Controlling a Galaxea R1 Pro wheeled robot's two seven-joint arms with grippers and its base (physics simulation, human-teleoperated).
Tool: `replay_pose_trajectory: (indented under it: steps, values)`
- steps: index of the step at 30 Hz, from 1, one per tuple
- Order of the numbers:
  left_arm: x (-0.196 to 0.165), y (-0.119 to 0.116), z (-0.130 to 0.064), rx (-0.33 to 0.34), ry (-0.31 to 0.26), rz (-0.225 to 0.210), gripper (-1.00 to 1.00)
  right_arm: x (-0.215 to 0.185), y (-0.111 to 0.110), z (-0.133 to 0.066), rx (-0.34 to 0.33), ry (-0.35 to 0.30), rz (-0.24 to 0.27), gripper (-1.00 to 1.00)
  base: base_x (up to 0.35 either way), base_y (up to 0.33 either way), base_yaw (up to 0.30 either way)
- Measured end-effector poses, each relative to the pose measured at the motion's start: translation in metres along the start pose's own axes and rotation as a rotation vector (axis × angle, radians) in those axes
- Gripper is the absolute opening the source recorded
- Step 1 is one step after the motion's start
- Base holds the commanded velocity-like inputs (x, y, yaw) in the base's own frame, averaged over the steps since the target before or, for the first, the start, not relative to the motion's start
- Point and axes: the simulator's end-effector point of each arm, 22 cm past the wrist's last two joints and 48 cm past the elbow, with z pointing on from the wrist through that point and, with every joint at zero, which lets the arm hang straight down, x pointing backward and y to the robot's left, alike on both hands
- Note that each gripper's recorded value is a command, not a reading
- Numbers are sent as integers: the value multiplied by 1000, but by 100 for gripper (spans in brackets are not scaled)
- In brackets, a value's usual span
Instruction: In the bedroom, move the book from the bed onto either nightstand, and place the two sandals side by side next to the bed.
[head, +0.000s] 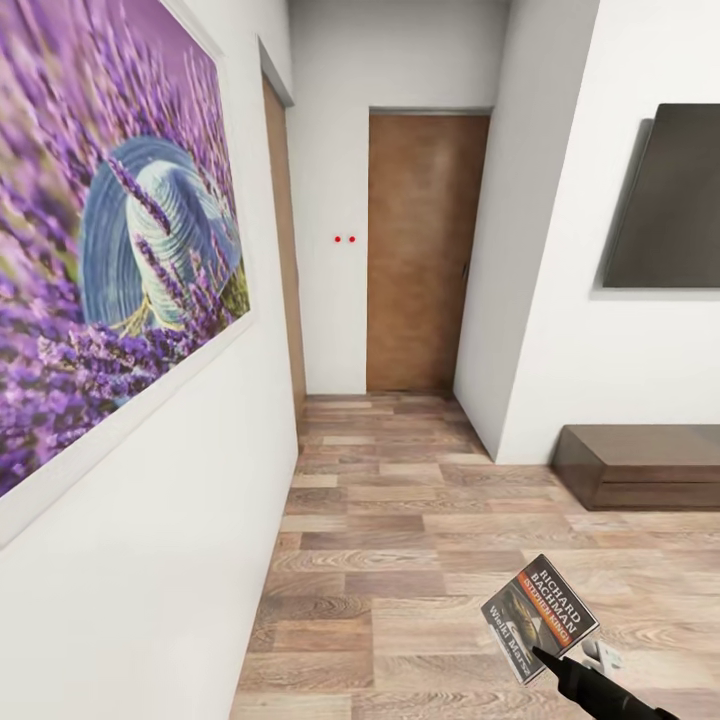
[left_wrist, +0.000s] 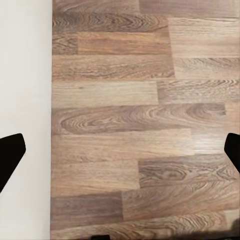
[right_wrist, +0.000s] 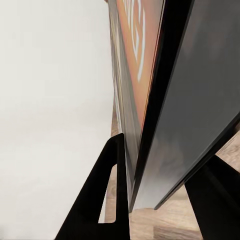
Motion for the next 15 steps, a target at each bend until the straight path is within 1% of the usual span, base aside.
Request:
replay_pose_trajectory:
  steps: [9, 13, 15]
  values:
    - [0, 0, 0, 0, 0, 0, 100, 0, 1, 0, -2, 1, -1, -100, 319, 0, 0]
    - [0, 0, 0, -1, 0, -2, 100, -1, 0, 0, -2, -3, 2, -100, 113, 0, 0]
    - [0, 0, 0, -1, 0, -2, 100, 0, 0, 0, -1, -1, 1, -100, 197, 0, 0]
